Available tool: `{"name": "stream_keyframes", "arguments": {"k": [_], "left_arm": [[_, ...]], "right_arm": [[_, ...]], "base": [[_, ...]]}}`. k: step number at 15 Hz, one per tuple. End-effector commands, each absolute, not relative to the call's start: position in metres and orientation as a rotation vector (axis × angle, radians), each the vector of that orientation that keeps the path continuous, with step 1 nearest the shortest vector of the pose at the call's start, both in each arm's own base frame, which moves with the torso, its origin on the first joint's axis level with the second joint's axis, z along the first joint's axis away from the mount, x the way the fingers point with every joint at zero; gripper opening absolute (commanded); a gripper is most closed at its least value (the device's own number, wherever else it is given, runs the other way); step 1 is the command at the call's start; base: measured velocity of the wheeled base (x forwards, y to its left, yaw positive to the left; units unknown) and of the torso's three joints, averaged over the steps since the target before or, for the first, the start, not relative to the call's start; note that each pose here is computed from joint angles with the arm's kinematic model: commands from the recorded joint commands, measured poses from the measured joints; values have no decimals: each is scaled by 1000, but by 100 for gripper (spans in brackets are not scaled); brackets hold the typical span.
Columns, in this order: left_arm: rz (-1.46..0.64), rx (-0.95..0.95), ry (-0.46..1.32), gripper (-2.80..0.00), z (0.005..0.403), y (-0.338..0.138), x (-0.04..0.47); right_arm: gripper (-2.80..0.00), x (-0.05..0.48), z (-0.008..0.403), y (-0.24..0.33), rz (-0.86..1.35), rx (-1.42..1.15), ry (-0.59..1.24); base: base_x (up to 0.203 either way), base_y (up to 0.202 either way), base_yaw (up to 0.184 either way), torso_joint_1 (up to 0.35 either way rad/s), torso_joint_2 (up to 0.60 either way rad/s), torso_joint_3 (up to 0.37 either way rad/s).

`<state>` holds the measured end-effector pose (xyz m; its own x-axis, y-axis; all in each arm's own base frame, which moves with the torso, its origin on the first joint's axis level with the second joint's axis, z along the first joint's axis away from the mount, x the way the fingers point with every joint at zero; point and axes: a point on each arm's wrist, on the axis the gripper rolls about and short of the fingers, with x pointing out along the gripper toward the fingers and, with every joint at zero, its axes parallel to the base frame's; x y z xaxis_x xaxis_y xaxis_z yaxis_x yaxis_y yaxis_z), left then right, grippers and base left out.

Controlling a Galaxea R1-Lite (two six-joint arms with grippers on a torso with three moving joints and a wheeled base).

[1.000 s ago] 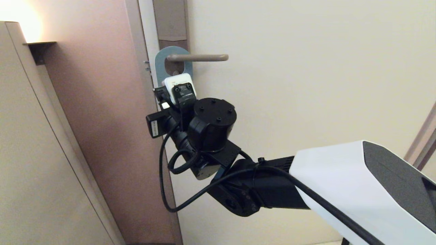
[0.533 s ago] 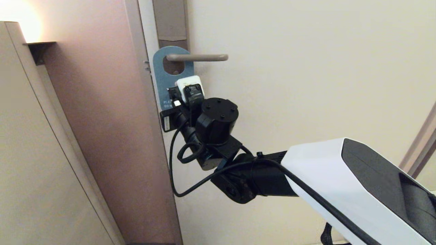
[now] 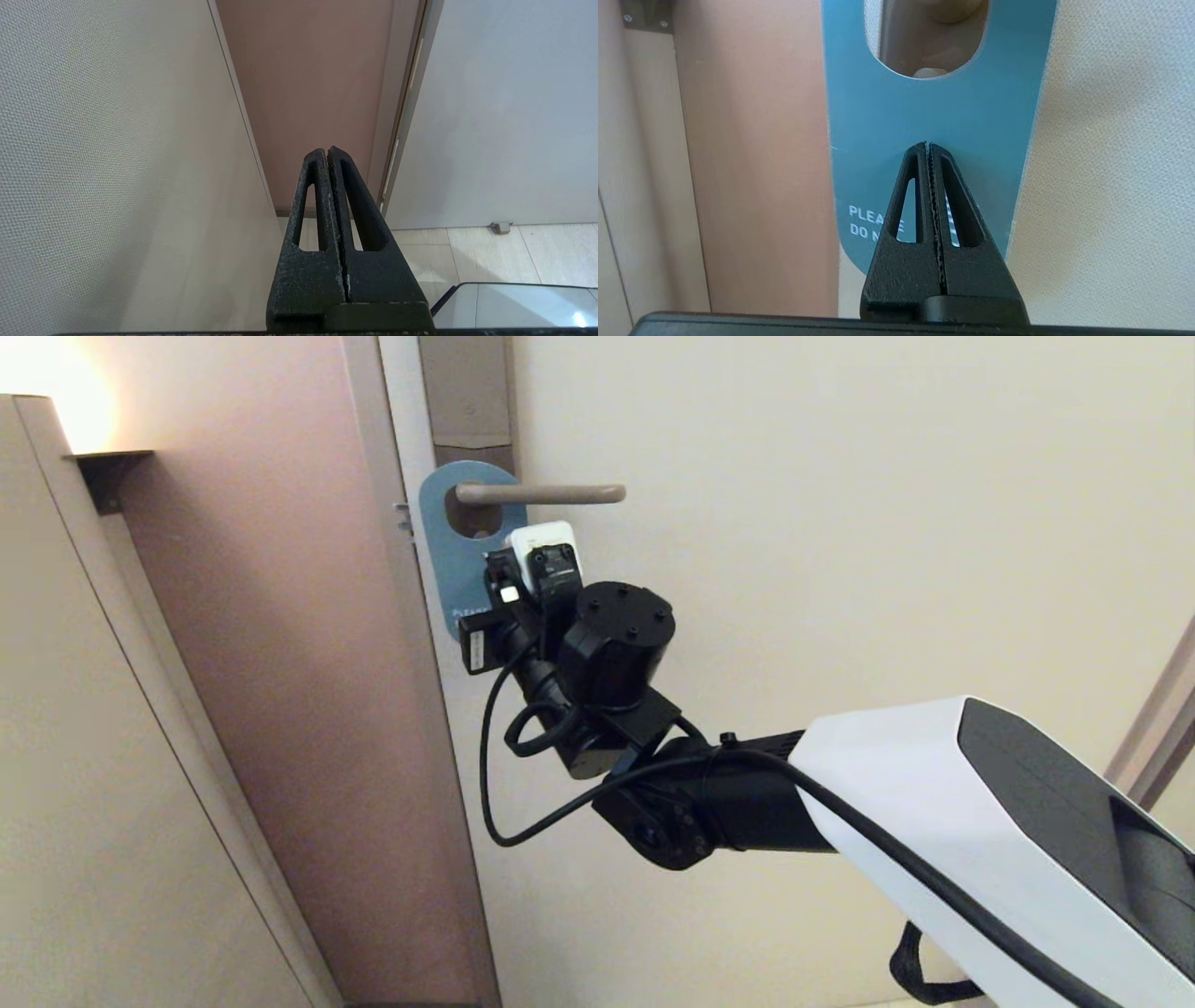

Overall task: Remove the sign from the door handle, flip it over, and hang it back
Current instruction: Hang the sign back with the other side facing out, then take down the sign

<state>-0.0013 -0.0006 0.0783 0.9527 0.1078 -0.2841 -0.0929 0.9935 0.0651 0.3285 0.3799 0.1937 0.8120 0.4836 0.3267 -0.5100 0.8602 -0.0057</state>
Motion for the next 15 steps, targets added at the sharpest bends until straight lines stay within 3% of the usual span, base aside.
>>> {"name": "stream_keyframes", "arguments": {"k": [1, 10, 15], "left_arm": [[102, 51, 293, -280, 78, -1, -1], [102, 51, 292, -280, 78, -1, -1], [102, 51, 293, -280, 78, -1, -1]], "right_arm": [[-280, 325, 196, 378, 532, 81, -325], [-280, 294, 209, 329, 522, 10, -224], [-280, 290, 220, 229, 361, -67, -116]], "base": [[0, 0, 0, 0, 0, 0], [0, 0, 0, 0, 0, 0], [0, 0, 0, 0, 0, 0]]}}
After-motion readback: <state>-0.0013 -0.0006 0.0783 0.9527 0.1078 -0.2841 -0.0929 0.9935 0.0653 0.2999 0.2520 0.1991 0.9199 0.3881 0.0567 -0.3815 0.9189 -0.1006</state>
